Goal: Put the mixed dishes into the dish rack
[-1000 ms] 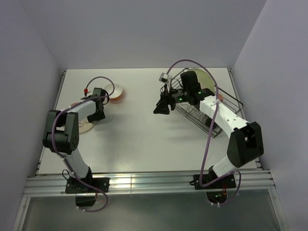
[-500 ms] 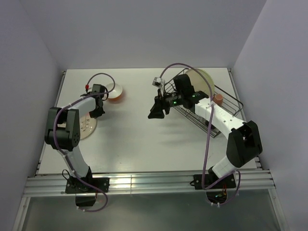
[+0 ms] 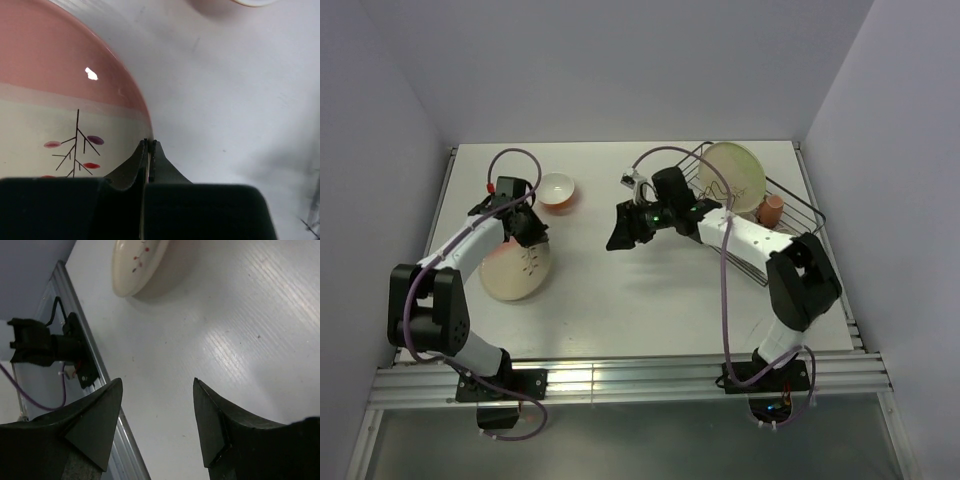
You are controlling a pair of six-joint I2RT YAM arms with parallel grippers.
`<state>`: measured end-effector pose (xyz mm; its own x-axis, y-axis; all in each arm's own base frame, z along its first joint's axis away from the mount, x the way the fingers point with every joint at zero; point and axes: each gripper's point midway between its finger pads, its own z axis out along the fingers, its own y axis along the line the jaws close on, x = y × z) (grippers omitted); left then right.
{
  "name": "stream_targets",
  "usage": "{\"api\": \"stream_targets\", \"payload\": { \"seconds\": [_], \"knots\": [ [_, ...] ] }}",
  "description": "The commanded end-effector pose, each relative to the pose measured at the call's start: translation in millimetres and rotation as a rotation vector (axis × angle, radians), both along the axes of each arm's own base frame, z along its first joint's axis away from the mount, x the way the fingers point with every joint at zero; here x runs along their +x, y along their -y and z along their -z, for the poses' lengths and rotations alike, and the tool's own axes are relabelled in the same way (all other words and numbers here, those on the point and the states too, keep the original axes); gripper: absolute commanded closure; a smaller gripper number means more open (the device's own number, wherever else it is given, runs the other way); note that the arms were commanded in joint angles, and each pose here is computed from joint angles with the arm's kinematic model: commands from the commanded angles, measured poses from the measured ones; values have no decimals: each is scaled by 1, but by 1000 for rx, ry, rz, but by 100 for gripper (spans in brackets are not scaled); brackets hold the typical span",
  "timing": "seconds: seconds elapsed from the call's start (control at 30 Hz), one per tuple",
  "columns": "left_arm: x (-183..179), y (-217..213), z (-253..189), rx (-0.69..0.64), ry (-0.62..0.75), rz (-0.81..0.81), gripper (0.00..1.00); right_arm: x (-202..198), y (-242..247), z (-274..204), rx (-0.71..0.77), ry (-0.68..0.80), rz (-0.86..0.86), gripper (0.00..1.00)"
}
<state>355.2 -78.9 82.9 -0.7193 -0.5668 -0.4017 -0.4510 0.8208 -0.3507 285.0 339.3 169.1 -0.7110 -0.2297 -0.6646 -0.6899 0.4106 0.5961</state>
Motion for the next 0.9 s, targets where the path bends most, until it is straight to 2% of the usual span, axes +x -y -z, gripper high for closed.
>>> {"api": "stream_targets", "payload": {
  "seconds": [0.0, 0.17, 0.43, 0.6, 0.73, 0.87],
  "knots": [
    [9, 29, -36, -195, 95, -34, 100, 21, -24, 9, 10, -79, 163, 34],
    [6, 35, -41, -243, 105, -43, 100, 15, -52, 24, 53, -140, 176, 31],
    [6, 41, -42, -287, 105, -49, 100, 5, -102, 18, 226, -167, 161, 28],
    [6, 43, -44, -302, 106, -49, 100, 5, -125, 48, 228, -277, 205, 29],
    [3, 41, -42, -288, 101, -50, 100, 14, -127, 56, 211, -277, 258, 30],
    [-3, 31, -24, -219, 61, -47, 100, 22, -115, 59, 163, -221, 313, 31]
  ]
}}
